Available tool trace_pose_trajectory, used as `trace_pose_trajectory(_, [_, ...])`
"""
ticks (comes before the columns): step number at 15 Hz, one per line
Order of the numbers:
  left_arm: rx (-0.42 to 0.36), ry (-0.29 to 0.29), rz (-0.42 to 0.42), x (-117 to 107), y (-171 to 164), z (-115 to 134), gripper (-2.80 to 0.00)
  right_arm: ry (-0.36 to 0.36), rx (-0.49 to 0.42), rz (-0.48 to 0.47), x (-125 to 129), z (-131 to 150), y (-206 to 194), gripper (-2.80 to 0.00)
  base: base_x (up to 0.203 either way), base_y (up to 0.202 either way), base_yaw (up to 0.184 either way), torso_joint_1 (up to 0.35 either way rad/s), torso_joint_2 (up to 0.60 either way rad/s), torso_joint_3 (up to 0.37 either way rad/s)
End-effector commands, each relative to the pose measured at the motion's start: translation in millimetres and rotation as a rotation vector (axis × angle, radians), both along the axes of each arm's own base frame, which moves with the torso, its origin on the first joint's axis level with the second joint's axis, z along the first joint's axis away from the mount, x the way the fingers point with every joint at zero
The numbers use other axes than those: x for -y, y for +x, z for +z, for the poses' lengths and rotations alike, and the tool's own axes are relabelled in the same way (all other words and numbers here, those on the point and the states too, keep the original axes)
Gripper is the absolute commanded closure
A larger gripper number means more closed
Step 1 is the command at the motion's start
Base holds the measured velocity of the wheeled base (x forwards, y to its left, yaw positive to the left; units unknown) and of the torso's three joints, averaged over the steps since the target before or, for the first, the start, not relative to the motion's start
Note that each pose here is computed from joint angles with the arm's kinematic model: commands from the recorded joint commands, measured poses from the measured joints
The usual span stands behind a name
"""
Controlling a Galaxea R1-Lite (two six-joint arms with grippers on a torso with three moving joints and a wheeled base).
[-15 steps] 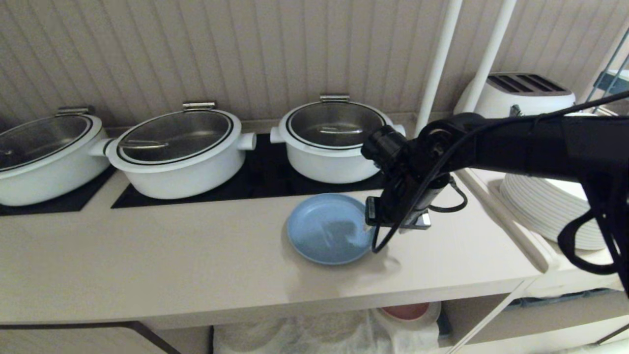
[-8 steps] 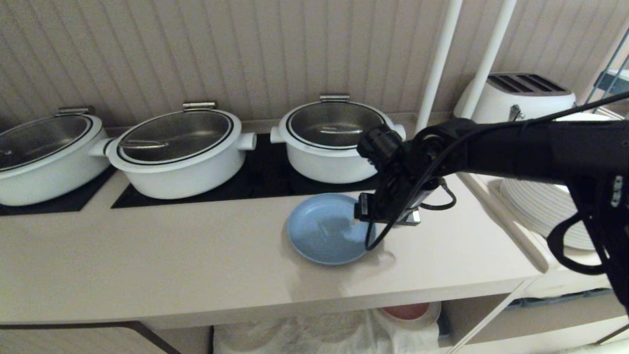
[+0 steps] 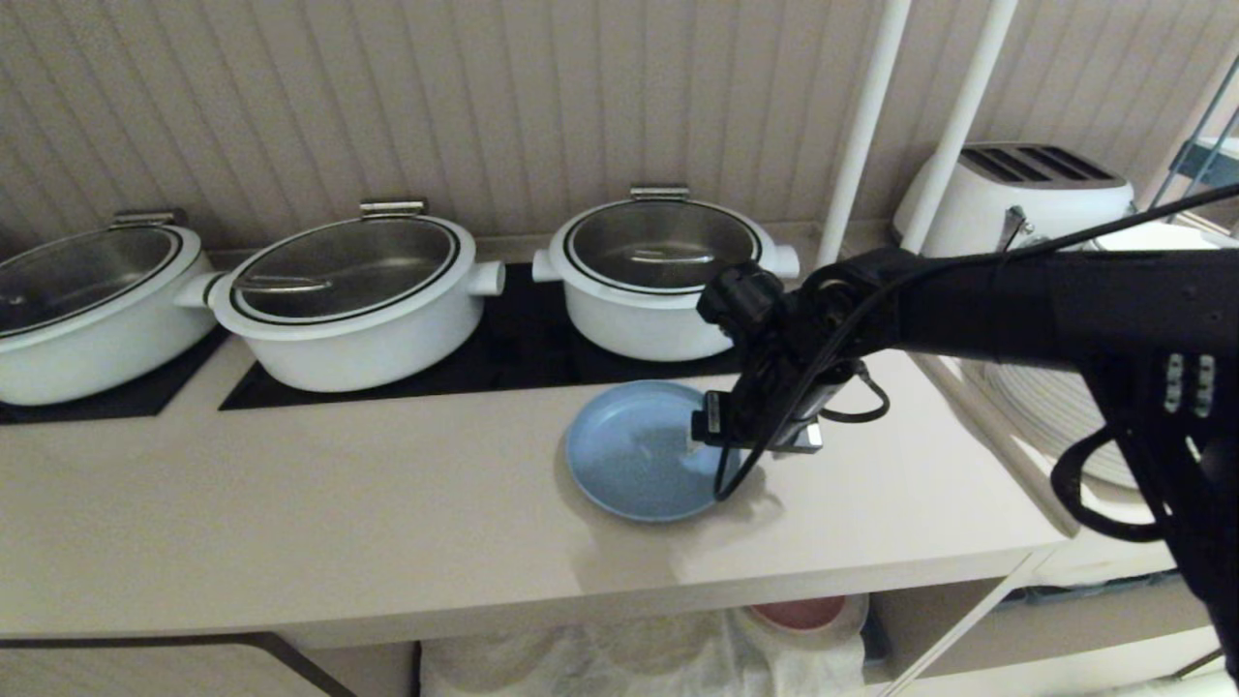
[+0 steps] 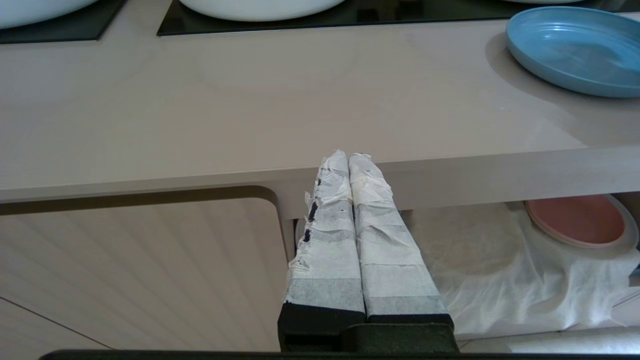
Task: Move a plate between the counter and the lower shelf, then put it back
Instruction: Pick up the plate
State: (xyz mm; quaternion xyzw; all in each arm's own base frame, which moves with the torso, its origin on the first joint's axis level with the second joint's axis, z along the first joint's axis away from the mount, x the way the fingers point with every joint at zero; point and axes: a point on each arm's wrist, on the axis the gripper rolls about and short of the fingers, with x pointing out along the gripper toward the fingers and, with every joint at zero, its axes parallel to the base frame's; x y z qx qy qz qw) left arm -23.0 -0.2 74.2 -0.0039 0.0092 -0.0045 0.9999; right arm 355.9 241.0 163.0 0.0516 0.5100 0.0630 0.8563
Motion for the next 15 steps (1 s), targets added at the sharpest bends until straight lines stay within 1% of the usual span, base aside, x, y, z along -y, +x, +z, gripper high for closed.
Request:
trace_pose_trajectory(1, [0.000,0.000,0.000,0,0,0,0.00,-0.003,-0.005,-0.003,-1,-3,1,-2.80,0.000,0.000,0.000,0.000,0.00,0.000])
trace_pose_trajectory(3, [0.000,-0.001,0.000,0,0,0,0.00,0.004,0.005,-0.003,-3,-6,4,-2.80,0.000,0.000,0.000,0.000,0.00,0.000])
trace_pose_trajectory(8, [0.000,-0.001,0.000,0,0,0,0.00,-0.006,-0.009,0.001,-5,-14,5,-2.80,0.000,0.000,0.000,0.000,0.00,0.000])
trace_pose_trajectory(15, [0.000,-0.001,0.000,0,0,0,0.00,-0.002,-0.020,0.008,-7,-17,6,-2.80,0.000,0.000,0.000,0.000,0.00,0.000])
